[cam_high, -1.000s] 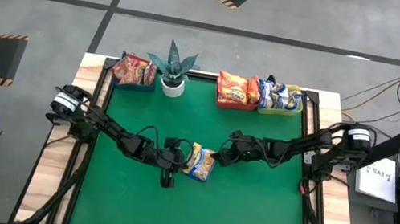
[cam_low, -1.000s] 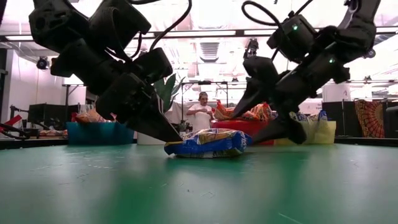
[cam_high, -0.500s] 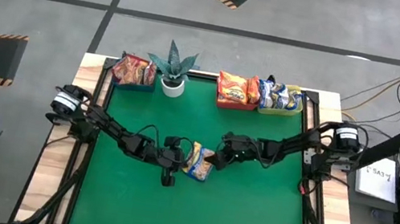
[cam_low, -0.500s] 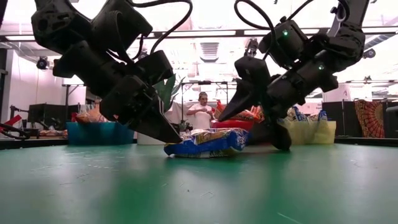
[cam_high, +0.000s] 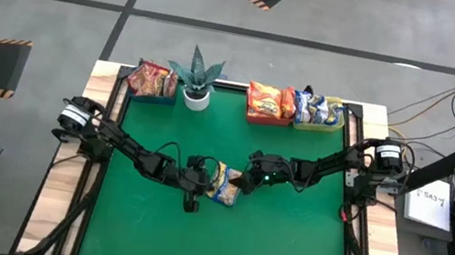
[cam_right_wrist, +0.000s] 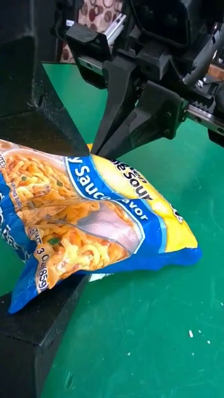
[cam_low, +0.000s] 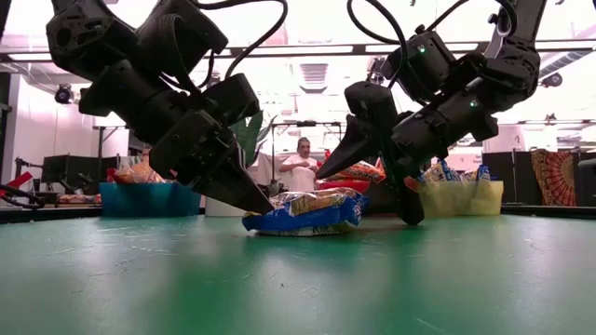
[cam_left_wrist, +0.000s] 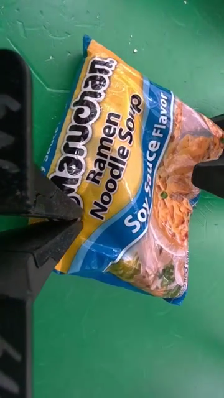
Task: Sort Maruchan noodles
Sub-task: Put the blue noodle pack into the yellow bin, then return to Home Position
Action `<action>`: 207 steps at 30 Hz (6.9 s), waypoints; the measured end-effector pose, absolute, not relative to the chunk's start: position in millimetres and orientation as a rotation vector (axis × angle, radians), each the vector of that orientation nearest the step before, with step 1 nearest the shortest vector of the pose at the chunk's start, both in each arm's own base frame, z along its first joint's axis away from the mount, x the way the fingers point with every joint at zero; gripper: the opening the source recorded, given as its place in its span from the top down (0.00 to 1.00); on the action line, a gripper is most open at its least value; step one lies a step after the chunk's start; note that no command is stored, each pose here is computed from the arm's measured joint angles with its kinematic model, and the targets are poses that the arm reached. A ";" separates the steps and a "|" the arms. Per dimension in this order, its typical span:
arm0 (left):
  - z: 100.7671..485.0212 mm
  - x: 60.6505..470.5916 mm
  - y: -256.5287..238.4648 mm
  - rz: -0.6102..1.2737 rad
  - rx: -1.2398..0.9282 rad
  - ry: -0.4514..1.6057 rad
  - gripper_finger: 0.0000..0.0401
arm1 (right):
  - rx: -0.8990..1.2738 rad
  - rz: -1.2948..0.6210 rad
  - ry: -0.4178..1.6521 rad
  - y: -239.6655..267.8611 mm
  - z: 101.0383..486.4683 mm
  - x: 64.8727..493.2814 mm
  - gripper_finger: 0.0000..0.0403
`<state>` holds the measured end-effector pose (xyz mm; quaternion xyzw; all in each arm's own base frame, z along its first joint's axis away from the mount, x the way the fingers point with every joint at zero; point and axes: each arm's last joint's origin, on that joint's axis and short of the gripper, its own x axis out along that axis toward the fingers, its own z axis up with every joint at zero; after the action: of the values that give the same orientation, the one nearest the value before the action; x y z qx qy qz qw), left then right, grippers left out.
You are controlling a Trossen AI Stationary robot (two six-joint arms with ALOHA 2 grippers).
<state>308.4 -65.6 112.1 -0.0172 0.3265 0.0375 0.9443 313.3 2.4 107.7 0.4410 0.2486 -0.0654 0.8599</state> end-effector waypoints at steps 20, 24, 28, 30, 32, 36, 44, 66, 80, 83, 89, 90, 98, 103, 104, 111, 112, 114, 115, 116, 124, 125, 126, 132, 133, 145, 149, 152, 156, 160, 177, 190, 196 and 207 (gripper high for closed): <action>112.6 308.8 -65.7 0.079 -0.036 0.658 1.00 | 0.884 -0.123 0.488 2.1 112.7 320.2 0.37; 112.7 308.8 -65.5 0.080 -0.036 0.658 1.00 | 0.873 -0.126 0.475 1.7 114.6 323.9 0.43; 112.7 308.8 -65.6 0.080 -0.036 0.657 1.00 | 0.870 -0.121 0.467 1.7 116.3 327.2 0.49; 112.7 308.8 -65.5 0.080 -0.036 0.658 1.00 | 0.868 -0.120 0.463 1.7 116.8 329.1 0.53; 112.7 308.8 -65.6 0.080 -0.036 0.657 1.00 | 0.867 -0.120 0.464 1.7 116.6 329.6 0.58; 112.7 308.8 -65.6 0.080 -0.036 0.657 1.00 | 0.867 -0.121 0.466 1.7 116.5 329.5 0.70; 117.9 305.6 -64.9 0.080 -0.022 0.675 1.00 | 0.823 -0.107 0.463 1.5 118.7 329.3 0.96; 268.8 240.8 -46.4 0.115 0.168 0.253 1.00 | 0.530 -0.267 0.357 -17.5 226.4 271.1 0.97; 290.9 235.4 -45.1 0.120 0.171 0.091 1.00 | 0.239 -1.027 0.137 -66.3 300.5 180.9 0.97; 294.7 235.8 -45.0 0.124 0.196 0.055 1.00 | 0.186 -1.184 0.158 -81.4 297.0 176.1 0.97; 298.5 235.7 -43.7 0.166 0.211 0.023 1.00 | 0.196 -1.328 0.202 -113.8 278.2 183.0 0.97; 298.5 235.6 -42.8 0.190 0.211 0.026 1.00 | 0.195 -1.338 0.203 -118.7 275.1 186.4 0.97; 298.0 234.9 -40.2 0.278 0.212 0.040 1.00 | 0.174 -1.402 0.313 -144.2 242.5 206.2 0.97; 297.3 234.9 -40.2 0.278 0.228 0.049 1.00 | 0.145 -1.471 0.453 -155.9 216.4 210.0 0.97; 297.3 234.9 -40.2 0.278 0.229 0.050 1.00 | 0.150 -1.482 0.477 -158.2 211.3 209.8 0.97; 296.4 235.0 -40.1 0.282 0.232 0.059 1.00 | 0.192 -1.492 0.550 -166.1 198.0 206.2 0.96; 296.2 235.0 -40.1 0.282 0.233 0.060 1.00 | 0.204 -1.479 0.564 -166.6 199.2 204.7 0.95; 296.4 234.8 -40.0 0.282 0.235 0.060 1.00 | 0.232 -1.474 0.584 -167.4 204.9 202.2 0.90; 296.6 234.6 -40.0 0.283 0.236 0.059 1.00 | 0.240 -1.476 0.602 -168.3 208.7 200.3 0.87; 296.9 234.4 -39.9 0.283 0.236 0.058 1.00 | 0.249 -1.478 0.617 -169.2 213.2 198.8 0.84; 299.3 232.3 -39.4 0.284 0.242 0.049 1.00 | 0.272 -1.492 0.699 -171.8 264.0 197.9 0.63; 299.3 232.3 -39.4 0.284 0.251 0.051 1.00 | 0.268 -1.491 0.704 -172.4 271.2 198.7 0.62; 299.3 232.3 -39.4 0.284 0.259 0.052 1.00 | 0.269 -1.492 0.693 -173.2 278.5 199.9 0.61; 299.4 232.3 -38.9 0.286 0.288 0.055 1.00 | 0.199 -1.459 0.530 -184.8 305.0 215.2 0.66; 299.4 232.4 -38.7 0.286 0.290 0.056 1.00 | 0.174 -1.452 0.508 -188.2 302.0 217.4 0.69; 299.3 232.5 -38.6 0.288 0.296 0.058 1.00 | 0.200 -1.413 0.417 -199.1 171.9 188.8 0.97; 299.0 232.2 -38.2 0.299 0.308 0.065 1.00 | 0.192 -1.401 0.387 -195.5 172.9 185.4 0.97; 296.6 227.1 -36.2 0.325 0.332 0.124 1.00 | 0.177 -1.361 0.372 -186.0 188.1 183.7 0.97; 294.6 210.5 -32.0 0.327 0.321 0.168 1.00 | 0.140 -1.306 0.253 -163.8 218.0 178.3 0.97; 285.4 185.6 -26.4 0.333 0.283 0.105 1.00 | 0.123 -1.112 0.191 -132.3 225.3 168.7 0.97; 213.6 111.2 -9.6 0.358 0.083 -0.212 1.00 | 0.035 -0.350 -0.122 -52.2 179.4 116.8 0.97; 192.5 99.7 -7.9 0.317 0.049 -0.224 1.00 | -0.199 -0.236 -0.296 -30.6 199.5 106.4 0.97; 190.6 101.0 -8.5 0.299 0.025 -0.210 1.00 | -0.262 -0.188 -0.403 -20.7 208.8 99.9 0.97; 190.9 103.2 -8.8 0.311 0.063 -0.182 1.00 | -0.113 -0.581 -0.314 -30.0 201.1 95.2 0.97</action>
<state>103.2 -8.8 190.9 0.0314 -0.0903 0.1547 0.9833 95.2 -30.0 201.1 -0.0555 -0.1539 -0.2853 0.9444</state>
